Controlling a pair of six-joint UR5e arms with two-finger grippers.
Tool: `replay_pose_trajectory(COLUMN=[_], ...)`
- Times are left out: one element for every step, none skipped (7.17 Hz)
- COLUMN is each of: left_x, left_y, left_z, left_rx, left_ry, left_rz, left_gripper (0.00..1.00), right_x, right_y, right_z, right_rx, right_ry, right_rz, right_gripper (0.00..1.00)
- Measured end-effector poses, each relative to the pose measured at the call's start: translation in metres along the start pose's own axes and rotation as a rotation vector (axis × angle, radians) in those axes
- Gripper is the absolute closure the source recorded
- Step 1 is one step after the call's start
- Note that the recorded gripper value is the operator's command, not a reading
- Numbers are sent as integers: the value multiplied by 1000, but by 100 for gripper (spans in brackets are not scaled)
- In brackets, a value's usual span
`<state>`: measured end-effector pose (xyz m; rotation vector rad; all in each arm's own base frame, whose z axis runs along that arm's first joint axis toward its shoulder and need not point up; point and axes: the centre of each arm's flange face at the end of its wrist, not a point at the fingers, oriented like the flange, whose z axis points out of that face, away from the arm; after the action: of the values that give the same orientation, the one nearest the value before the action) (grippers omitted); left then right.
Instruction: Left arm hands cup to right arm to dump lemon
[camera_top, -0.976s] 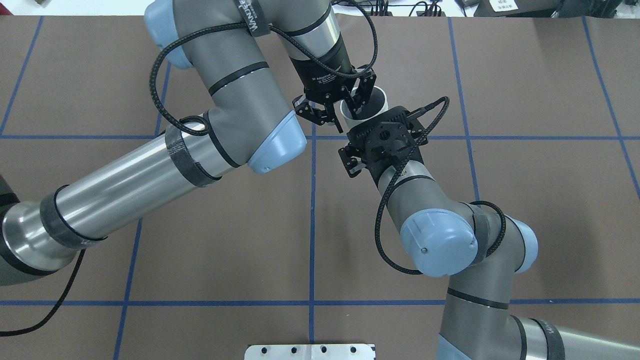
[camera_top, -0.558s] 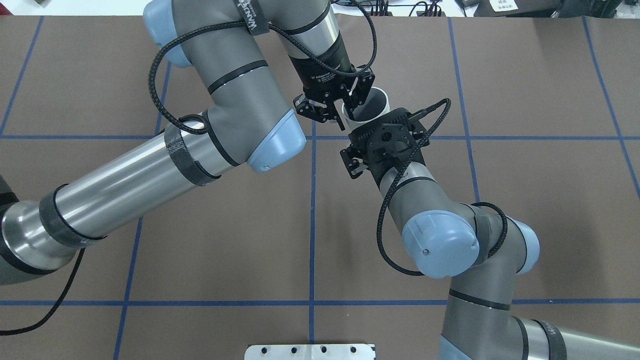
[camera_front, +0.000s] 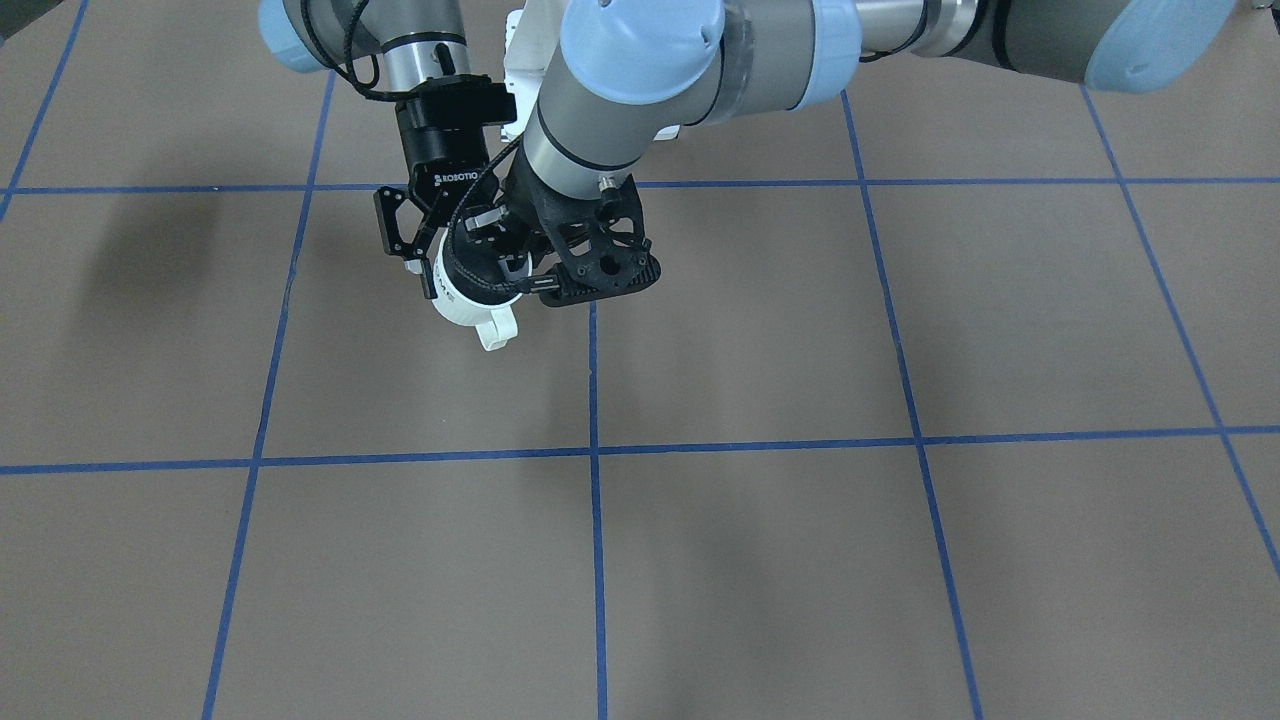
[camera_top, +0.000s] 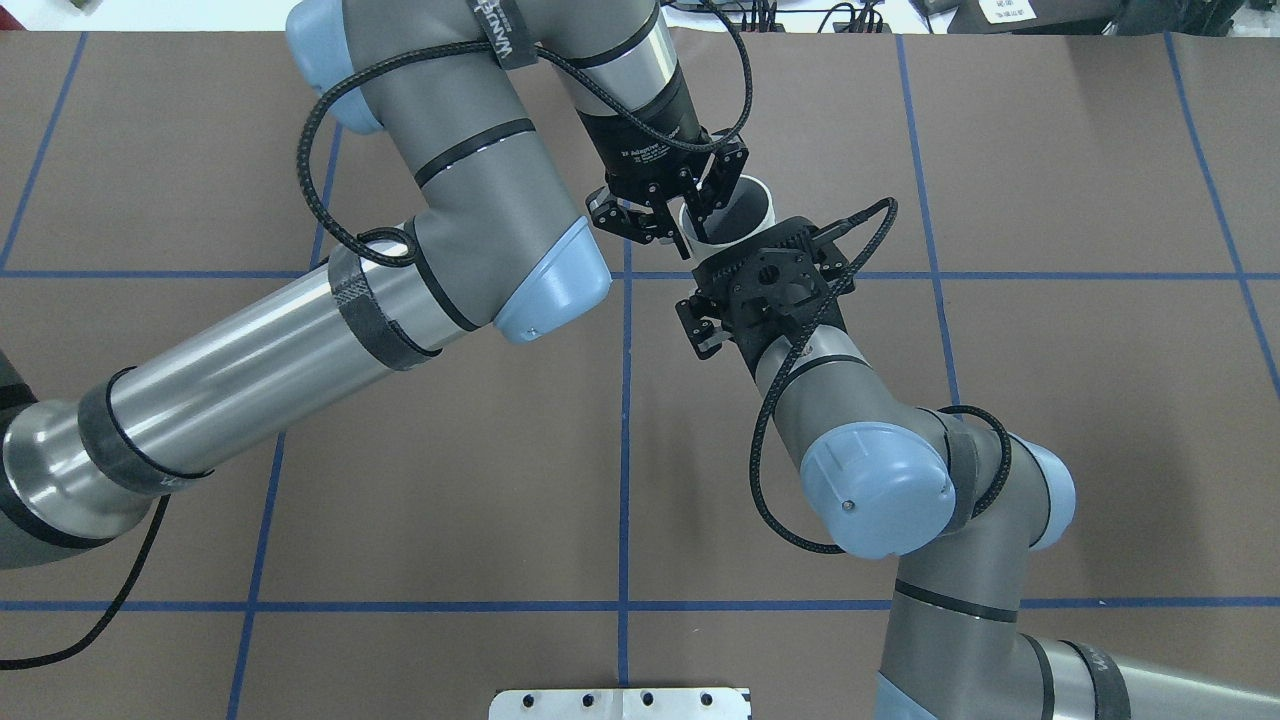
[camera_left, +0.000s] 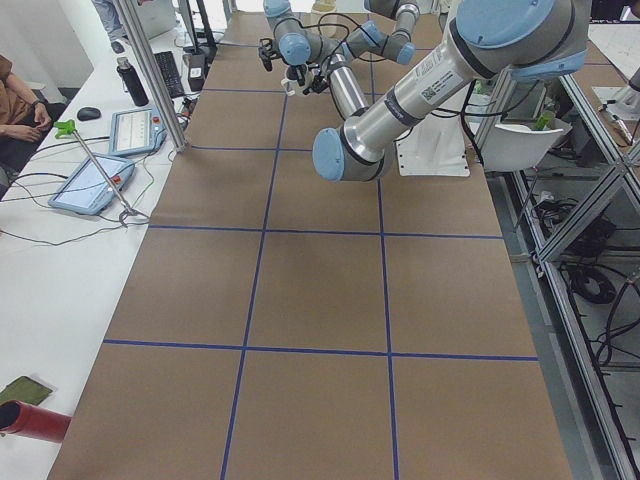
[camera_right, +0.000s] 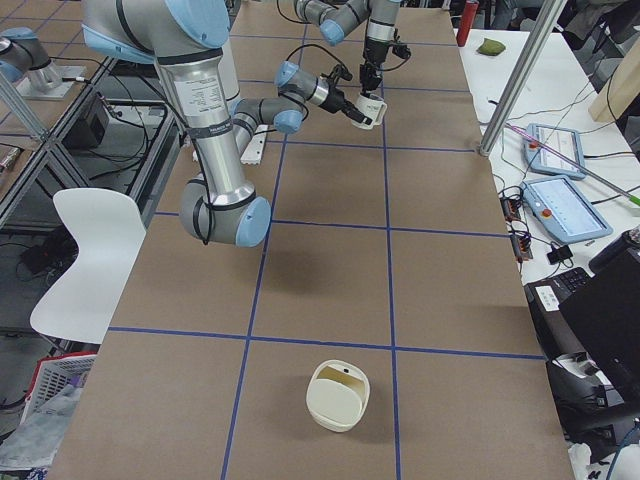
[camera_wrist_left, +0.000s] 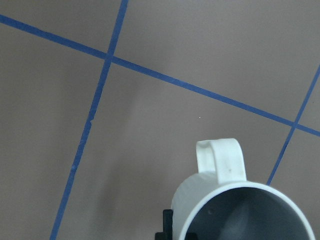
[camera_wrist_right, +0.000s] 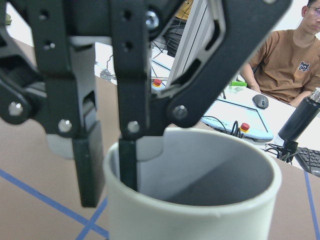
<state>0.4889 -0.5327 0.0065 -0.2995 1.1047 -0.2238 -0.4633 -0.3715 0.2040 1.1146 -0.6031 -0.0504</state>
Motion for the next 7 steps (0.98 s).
replay_pose_trajectory(left_x=[0,0,0,0,0,0,0], left_y=[0,0,0,-1,0,-1,-1], left_z=[0,0,0,0,-1,-1,-1], left_rx=[0,0,0,0,0,0,0], left_ry=[0,0,-1,-1,-1,-1,-1], left_rz=[0,0,-3,-6,-8,-9,-10], left_gripper=[88,100,100,100,100,100,100], right_x=[0,-1,-1,-1,-2,-2,-2], right_y=[0,0,0,0,-1,-1,-2], right_z=[0,0,0,-1,-1,-2,-3], right_rx=[0,0,0,1,1,3,4], right_ry=[-1,-2,-1,-3,-6,-6,-7], right_rz=[0,1,1,4,9,13,15], right_gripper=[90,69,1,0,0,0,0])
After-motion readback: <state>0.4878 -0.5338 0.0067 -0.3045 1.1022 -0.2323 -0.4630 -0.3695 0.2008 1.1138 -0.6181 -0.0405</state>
